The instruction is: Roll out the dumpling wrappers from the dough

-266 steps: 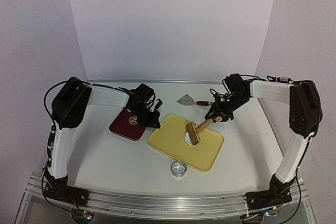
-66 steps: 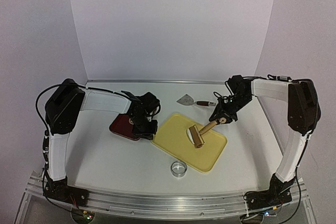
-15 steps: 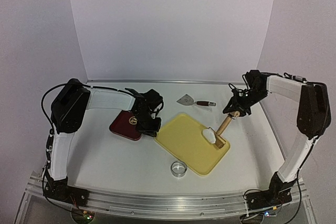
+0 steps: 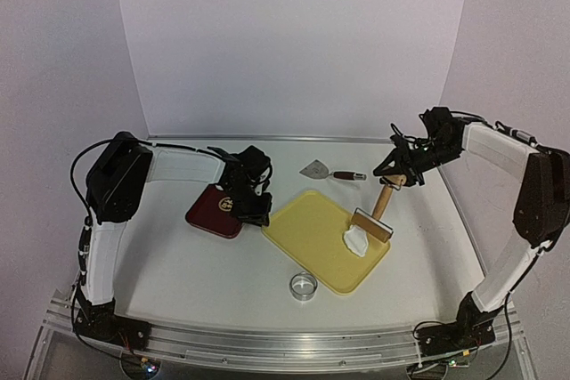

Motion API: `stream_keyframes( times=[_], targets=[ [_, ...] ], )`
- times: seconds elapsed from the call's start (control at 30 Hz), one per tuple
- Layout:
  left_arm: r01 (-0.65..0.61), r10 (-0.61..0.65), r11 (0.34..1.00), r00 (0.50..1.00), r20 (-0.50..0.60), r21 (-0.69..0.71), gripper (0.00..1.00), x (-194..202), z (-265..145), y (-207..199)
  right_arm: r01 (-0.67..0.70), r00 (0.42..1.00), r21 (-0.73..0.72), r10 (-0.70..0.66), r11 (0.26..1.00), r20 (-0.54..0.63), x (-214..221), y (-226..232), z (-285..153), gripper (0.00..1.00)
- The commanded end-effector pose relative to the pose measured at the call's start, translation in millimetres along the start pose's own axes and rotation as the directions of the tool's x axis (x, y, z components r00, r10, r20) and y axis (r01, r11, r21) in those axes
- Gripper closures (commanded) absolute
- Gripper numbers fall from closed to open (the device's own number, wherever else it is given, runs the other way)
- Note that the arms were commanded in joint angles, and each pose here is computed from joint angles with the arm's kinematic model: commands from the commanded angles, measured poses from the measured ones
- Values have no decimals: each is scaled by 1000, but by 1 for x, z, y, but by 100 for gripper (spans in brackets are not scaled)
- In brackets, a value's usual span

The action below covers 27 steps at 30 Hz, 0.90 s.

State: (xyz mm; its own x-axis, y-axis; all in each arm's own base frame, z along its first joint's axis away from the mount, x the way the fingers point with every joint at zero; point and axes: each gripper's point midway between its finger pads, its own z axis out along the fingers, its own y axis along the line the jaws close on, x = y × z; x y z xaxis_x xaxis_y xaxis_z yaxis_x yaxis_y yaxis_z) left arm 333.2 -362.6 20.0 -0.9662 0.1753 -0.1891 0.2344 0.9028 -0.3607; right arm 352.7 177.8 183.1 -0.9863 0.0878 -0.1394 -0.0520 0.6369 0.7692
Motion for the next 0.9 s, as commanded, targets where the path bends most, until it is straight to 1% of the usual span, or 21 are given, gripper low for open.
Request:
stream_keyframes(
  times=[0.0, 0.07, 0.17, 0.23, 0.33, 0.4, 0.43, 0.47, 0.5, 0.53, 0.6, 0.63, 0.7, 0.77, 0.87],
  targets=[
    [-19, 15, 998, 997, 71, 60, 75, -20, -13, -16, 74, 997, -98, -71, 992, 37, -6, 45, -19, 100],
    [-22, 17, 998, 996, 92, 63, 66, -24, -20, -18, 81, 996, -99, -78, 992, 38, -6, 49, -19, 100],
    [-33, 23, 997, 988, 154, 63, 46, -36, -39, -24, 95, 994, -115, -88, 989, 59, -11, 60, -23, 100],
    [-46, 29, 996, 977, 210, 74, 32, -46, -56, -31, 112, 991, -139, -100, 984, 88, -17, 73, -28, 100],
    [-73, 33, 991, 946, 322, 112, 18, -66, -94, -48, 150, 979, -187, -119, 971, 166, -30, 99, -37, 100],
    [-110, 34, 979, 920, 390, 173, 14, -78, -122, -67, 144, 971, -229, -93, 963, 218, -38, 113, -42, 100],
    [-135, 31, 966, 907, 421, 219, 12, -82, -139, -79, 166, 960, -256, -97, 952, 262, -44, 123, -46, 100],
    [-161, 21, 949, 891, 454, 271, 10, -87, -155, -93, 150, 956, -290, -63, 945, 287, -47, 130, -48, 100],
    [-187, 10, 927, 879, 477, 325, 8, -89, -170, -105, 165, 943, -322, -54, 932, 327, -53, 139, -51, 100],
    [-216, -3, 899, 868, 497, 381, 5, -90, -185, -119, 173, 934, -353, -40, 920, 354, -57, 148, -54, 100],
    [-270, -42, 822, 849, 526, 502, 1, -89, -215, -143, 201, 917, -393, -31, 897, 398, -63, 165, -59, 100],
    [-277, -63, 791, 851, 522, 546, 0, -86, -223, -149, 211, 912, -406, -30, 889, 409, -64, 173, -59, 100],
    [-326, -101, 711, 830, 549, 623, 1, -86, -245, -163, 229, 910, -434, -33, 871, 414, -64, 192, -59, 100],
    [-338, -119, 663, 833, 540, 668, 1, -82, -251, -168, 252, 908, -468, -40, 847, 417, -63, 207, -62, 100],
    [-343, -115, 623, 848, 517, 703, 0, -81, -252, -173, 267, 914, -510, -46, 818, 404, -57, 225, -64, 100]
  ],
)
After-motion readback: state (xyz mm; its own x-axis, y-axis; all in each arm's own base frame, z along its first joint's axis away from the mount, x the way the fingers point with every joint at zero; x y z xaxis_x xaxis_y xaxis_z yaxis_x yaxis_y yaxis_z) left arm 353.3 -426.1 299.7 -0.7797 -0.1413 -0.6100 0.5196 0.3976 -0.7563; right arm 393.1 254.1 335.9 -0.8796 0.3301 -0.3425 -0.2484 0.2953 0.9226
